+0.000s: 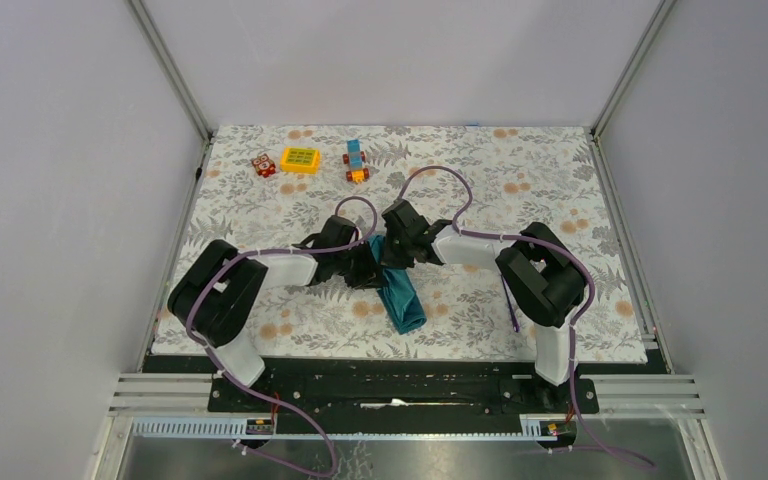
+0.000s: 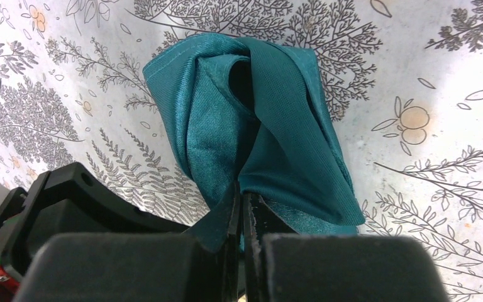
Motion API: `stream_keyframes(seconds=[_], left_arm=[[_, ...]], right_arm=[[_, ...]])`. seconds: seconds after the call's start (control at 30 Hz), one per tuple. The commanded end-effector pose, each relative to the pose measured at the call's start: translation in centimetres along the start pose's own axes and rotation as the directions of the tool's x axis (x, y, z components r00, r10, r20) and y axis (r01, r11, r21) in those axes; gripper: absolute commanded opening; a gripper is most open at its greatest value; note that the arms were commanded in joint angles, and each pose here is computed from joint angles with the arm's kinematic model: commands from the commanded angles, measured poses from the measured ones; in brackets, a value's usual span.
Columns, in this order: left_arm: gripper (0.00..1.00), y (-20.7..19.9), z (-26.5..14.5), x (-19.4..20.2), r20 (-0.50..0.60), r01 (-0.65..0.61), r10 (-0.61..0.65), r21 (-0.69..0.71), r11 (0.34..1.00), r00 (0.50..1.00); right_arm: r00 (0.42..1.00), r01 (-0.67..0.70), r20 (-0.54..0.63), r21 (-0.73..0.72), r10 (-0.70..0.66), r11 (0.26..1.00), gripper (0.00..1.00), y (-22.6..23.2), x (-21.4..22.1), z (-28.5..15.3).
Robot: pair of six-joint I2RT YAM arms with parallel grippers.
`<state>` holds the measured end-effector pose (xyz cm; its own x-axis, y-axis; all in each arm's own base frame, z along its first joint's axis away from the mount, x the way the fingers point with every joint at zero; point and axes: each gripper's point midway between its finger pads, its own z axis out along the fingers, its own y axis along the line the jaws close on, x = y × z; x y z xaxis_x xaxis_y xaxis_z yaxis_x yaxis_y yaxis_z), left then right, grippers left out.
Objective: Fold the napkin into a case and place the utensils inside
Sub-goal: Stuff the top corner of the smaller-rectangle-folded napkin at the center of the board.
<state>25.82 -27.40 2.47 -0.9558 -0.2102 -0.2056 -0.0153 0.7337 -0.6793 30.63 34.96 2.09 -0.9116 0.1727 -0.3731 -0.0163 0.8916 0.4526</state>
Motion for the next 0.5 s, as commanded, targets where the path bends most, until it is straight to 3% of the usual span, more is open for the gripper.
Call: stream_keyframes(seconds=[0.0, 0.13, 0.2, 0.3, 0.47], left_arm=[[0.12, -0.4, 0.5, -1.9, 0.063, -0.019, 0.020, -0.017, 1.000, 0.998], [0.00, 0.7, 0.9, -1.3, 0.052, 0.010, -0.007, -0.053, 0.999, 0.999], [0.00, 1.0, 1.0, -0.9, 0.040, 0.023, -0.021, -0.050, 0.999, 0.999], [0.18, 0.1, 0.6, -0.4, 0.029, 0.015, -0.014, -0.002, 1.000, 0.999], [0.26, -1.4, -1.9, -0.8, 0.076, -0.023, 0.021, 0.024, 0.999, 0.997]], right_arm=[[1.000, -0.006, 0.020, -0.073, 0.007, 0.997, 0.00, 1.8, -0.9, -1.7], [1.000, 0.002, 0.020, -0.084, 0.000, 0.996, 0.00, 2.0, -1.0, -2.1], [1.000, 0.003, 0.022, -0.086, -0.001, 0.996, 0.00, 2.1, -1.1, -2.2], [1.000, 0.006, 0.023, -0.082, -0.004, 0.997, 0.00, 1.9, -1.1, -2.1], [1.000, 0.005, 0.025, -0.078, -0.003, 0.997, 0.00, 1.6, -1.3, -2.2]])
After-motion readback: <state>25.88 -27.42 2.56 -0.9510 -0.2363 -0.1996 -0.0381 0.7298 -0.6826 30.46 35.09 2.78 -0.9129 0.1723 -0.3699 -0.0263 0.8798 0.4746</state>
